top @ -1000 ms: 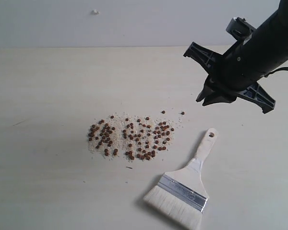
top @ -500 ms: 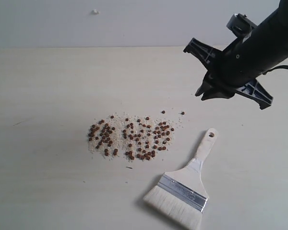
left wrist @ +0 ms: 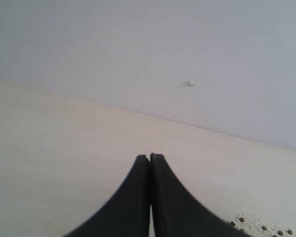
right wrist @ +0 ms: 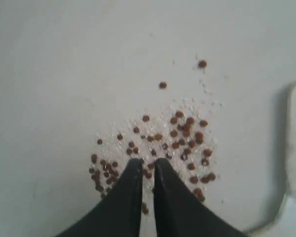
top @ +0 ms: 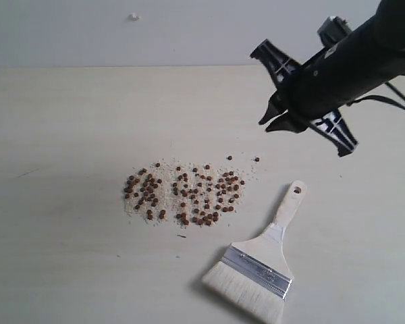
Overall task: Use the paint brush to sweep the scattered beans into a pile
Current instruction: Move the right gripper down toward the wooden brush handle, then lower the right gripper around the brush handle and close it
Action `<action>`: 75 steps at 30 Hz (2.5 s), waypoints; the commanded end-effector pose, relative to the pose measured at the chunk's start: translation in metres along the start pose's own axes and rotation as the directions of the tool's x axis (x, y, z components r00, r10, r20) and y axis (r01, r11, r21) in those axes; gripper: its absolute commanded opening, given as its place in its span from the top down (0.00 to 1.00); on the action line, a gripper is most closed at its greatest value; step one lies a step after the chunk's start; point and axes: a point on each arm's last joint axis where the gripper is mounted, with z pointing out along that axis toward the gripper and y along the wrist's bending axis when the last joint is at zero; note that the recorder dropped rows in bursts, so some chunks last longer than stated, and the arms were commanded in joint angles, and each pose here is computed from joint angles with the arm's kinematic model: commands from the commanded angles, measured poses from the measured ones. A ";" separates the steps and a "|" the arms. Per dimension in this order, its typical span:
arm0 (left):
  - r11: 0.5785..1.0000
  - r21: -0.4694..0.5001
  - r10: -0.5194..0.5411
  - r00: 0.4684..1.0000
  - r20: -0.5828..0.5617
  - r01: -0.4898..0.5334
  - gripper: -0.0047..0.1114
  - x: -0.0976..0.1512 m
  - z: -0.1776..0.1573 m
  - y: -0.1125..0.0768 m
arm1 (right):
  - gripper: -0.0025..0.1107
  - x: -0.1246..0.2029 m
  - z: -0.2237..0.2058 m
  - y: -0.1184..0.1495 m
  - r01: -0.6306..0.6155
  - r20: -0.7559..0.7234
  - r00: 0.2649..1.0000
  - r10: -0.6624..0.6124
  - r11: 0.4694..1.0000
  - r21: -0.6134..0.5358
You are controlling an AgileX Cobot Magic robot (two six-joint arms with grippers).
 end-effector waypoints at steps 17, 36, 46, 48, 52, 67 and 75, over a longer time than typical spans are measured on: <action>1.000 0.004 -0.006 1.000 0.008 0.006 0.96 -0.001 0.000 0.000 | 0.98 0.079 0.006 -0.011 -0.299 0.057 0.952 0.302 0.865 0.404; 1.000 0.004 -0.006 1.000 0.008 0.006 0.96 -0.001 0.000 0.000 | 0.98 0.075 0.013 -0.018 -0.005 -0.027 0.999 0.020 0.877 0.480; 1.000 0.004 -0.008 1.000 0.008 0.008 0.96 -0.001 0.000 0.000 | 0.80 0.069 0.020 -0.014 0.198 -0.056 0.980 -0.192 0.885 0.422; 1.000 0.004 -0.008 1.000 0.008 0.008 0.96 -0.001 0.000 0.000 | 0.71 0.069 0.019 -0.016 0.189 -0.062 0.982 -0.181 0.874 0.447; 1.000 0.004 -0.006 1.000 0.008 0.006 0.96 -0.001 0.000 0.000 | 0.68 0.070 0.016 -0.021 0.155 -0.065 0.988 -0.141 0.854 0.496; 1.000 0.004 -0.006 1.000 0.008 0.006 0.96 -0.001 0.000 0.000 | 0.67 0.070 0.017 -0.020 0.124 -0.043 0.992 -0.118 0.864 0.488; 1.000 0.004 -0.006 1.000 0.008 0.006 0.96 -0.001 0.000 0.000 | 0.47 0.071 0.034 -0.028 0.143 -0.073 0.990 -0.123 0.827 0.544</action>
